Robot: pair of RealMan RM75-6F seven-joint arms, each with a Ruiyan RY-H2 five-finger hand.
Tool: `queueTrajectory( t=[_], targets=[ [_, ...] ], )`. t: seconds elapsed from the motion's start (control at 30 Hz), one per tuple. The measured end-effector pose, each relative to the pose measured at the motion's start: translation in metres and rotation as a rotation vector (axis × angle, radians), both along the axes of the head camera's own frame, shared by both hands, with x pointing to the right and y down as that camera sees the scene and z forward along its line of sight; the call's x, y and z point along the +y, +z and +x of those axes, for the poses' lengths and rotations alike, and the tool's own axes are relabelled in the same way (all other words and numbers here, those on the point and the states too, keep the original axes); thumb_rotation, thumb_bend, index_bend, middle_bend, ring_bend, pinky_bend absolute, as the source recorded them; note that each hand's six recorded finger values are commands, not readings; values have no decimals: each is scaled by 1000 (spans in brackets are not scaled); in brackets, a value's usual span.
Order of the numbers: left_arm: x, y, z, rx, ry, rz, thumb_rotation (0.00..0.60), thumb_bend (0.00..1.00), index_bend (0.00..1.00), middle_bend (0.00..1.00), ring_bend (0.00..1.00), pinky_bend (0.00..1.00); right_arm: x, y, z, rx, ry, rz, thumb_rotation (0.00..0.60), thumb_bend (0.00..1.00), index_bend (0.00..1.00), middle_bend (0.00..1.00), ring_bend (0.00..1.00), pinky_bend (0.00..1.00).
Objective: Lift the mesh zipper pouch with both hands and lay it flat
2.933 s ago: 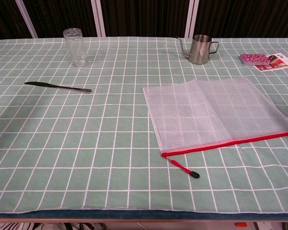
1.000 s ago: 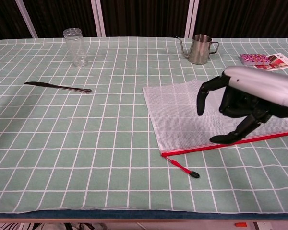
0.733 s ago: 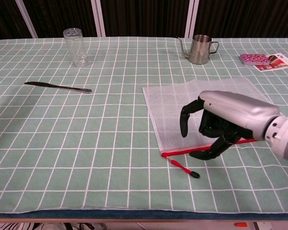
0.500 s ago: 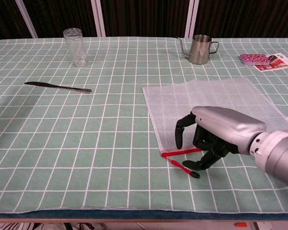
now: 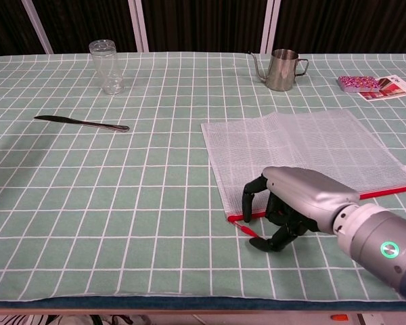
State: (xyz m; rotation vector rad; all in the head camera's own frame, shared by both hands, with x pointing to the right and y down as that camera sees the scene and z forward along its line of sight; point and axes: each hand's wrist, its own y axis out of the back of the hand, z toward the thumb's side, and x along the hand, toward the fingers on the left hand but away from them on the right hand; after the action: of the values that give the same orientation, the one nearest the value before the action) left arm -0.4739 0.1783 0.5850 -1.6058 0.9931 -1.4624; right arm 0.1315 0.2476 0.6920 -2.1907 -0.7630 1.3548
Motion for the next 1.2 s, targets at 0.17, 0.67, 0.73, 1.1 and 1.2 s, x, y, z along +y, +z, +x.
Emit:
queueTrajectory(
  t=[0.17,0.67,0.73,1.1,1.2],
  targets=[
    [0,0,0,4,-1,-2,600,49,21,0,0,0,0,1,-6,-6,13,4,600,359,515,1000,1000,955],
    [-1,0,-1,17,-3,-5,600,48,21,0,0,0,4,8,-2,25,46,-14,600,454,515,1000,1000,955],
    [-1,0,-1,18,-3,-6,600,48,21,0,0,0,5,8,-1,28,46,-14,600,455,515,1000,1000,955],
    [-1,0,-1,17,-3,-6,600,48,22,0,0,0,7,11,2,40,51,-26,600,458,543,1000,1000,956],
    [-1,0,-1,18,-4,-5,600,48,22,0,0,0,8,11,2,38,54,-27,600,470,552,1000,1000,956]
  ],
)
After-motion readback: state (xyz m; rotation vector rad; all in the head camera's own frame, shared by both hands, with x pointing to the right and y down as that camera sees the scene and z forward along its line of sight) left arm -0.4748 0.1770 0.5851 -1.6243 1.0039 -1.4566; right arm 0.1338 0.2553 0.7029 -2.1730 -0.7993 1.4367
